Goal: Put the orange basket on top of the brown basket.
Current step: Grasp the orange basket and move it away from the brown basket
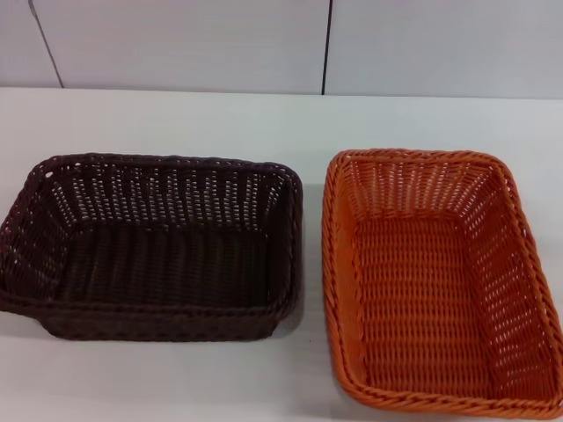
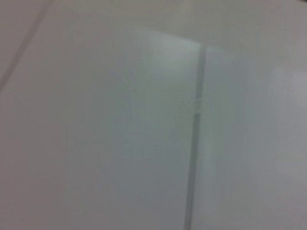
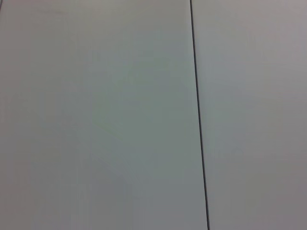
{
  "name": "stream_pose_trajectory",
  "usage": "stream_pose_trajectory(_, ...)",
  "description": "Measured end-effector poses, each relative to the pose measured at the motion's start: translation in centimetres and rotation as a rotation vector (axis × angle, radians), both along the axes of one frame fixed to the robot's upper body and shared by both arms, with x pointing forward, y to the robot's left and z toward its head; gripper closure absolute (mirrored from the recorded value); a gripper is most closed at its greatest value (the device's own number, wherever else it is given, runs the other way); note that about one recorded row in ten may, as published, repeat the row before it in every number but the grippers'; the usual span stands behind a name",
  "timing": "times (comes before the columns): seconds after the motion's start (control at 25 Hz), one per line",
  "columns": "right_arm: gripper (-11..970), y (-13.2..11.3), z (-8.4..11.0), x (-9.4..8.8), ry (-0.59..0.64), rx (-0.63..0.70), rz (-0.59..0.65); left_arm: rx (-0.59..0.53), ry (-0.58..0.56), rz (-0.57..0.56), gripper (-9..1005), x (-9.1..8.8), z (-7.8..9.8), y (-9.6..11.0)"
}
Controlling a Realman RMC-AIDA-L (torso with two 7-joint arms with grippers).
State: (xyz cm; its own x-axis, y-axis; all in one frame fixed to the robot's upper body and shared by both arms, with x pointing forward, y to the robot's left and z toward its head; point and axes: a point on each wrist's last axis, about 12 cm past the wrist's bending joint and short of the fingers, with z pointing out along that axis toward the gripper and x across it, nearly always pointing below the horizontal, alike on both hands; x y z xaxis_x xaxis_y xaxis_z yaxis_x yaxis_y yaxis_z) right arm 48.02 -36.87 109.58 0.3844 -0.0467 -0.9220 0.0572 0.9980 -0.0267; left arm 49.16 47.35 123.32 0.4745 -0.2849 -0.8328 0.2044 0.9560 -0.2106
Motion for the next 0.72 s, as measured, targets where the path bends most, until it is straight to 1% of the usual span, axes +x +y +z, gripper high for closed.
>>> stream_pose_trajectory(0.12,445,-0.1,0.2,0.4,-0.002,-0.003,-0.002,-0.021,0.033,0.055,206,0.0,-1.9,0.6)
stream_pose_trajectory(0.16,445,-0.1,0.2,0.5,-0.003,-0.006,-0.002,-0.02,0.036,0.062,206,0.0,-2.1,0.7)
stream_pose_trajectory(0.24,445,-0.1,0.2,0.6,-0.002,-0.014,0.002,-0.013,0.057,0.102,206,0.0,-3.0,0.9)
stream_pose_trajectory(0.28,445,-0.1,0.2,0.6,0.0,-0.018,0.003,-0.006,0.076,0.127,206,0.1,-3.8,1.0)
stream_pose_trajectory(0.4,444,-0.2,0.2,0.6,0.001,-0.017,-0.001,0.006,0.105,0.153,206,0.3,-4.7,1.0)
stream_pose_trajectory(0.48,444,-0.2,0.1,0.6,0.002,-0.016,-0.003,0.034,0.133,0.181,206,0.5,-5.4,1.0)
stream_pose_trajectory(0.6,444,-0.2,0.1,0.6,0.002,-0.016,-0.003,0.053,0.156,0.198,206,0.6,-6.0,0.9)
stream_pose_trajectory(0.72,444,-0.1,0.1,0.8,0.003,-0.016,0.002,0.059,0.164,0.205,207,0.6,-6.2,0.9)
